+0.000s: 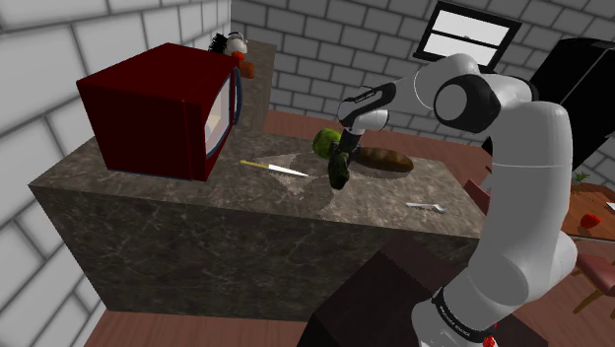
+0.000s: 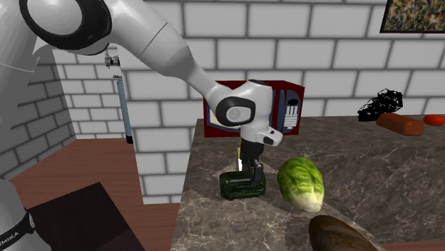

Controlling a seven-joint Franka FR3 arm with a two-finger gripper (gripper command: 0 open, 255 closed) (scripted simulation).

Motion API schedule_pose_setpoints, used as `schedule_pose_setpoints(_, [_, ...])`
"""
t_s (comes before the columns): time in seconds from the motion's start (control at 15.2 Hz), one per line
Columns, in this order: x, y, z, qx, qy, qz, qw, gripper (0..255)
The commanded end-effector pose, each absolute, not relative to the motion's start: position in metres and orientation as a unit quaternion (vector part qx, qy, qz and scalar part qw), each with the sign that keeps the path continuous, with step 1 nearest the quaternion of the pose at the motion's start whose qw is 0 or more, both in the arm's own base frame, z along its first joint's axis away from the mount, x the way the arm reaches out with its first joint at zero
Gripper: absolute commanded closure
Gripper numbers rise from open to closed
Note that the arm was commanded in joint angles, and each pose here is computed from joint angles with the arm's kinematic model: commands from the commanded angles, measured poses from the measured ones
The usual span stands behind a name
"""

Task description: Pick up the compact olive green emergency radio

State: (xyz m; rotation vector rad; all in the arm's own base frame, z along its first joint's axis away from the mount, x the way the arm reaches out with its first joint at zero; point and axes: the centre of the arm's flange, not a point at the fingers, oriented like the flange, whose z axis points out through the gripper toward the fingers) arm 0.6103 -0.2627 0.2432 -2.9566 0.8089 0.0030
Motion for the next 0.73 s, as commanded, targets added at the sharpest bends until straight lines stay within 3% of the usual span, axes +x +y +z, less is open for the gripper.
schedule_pose_setpoints(0.0, [0.611,-0.263,0.254,-0.964,0.264,0.001,0.038,255])
schedule_pose_setpoints(0.66, [0.611,-0.263,0.297,-0.964,0.264,0.001,0.038,255])
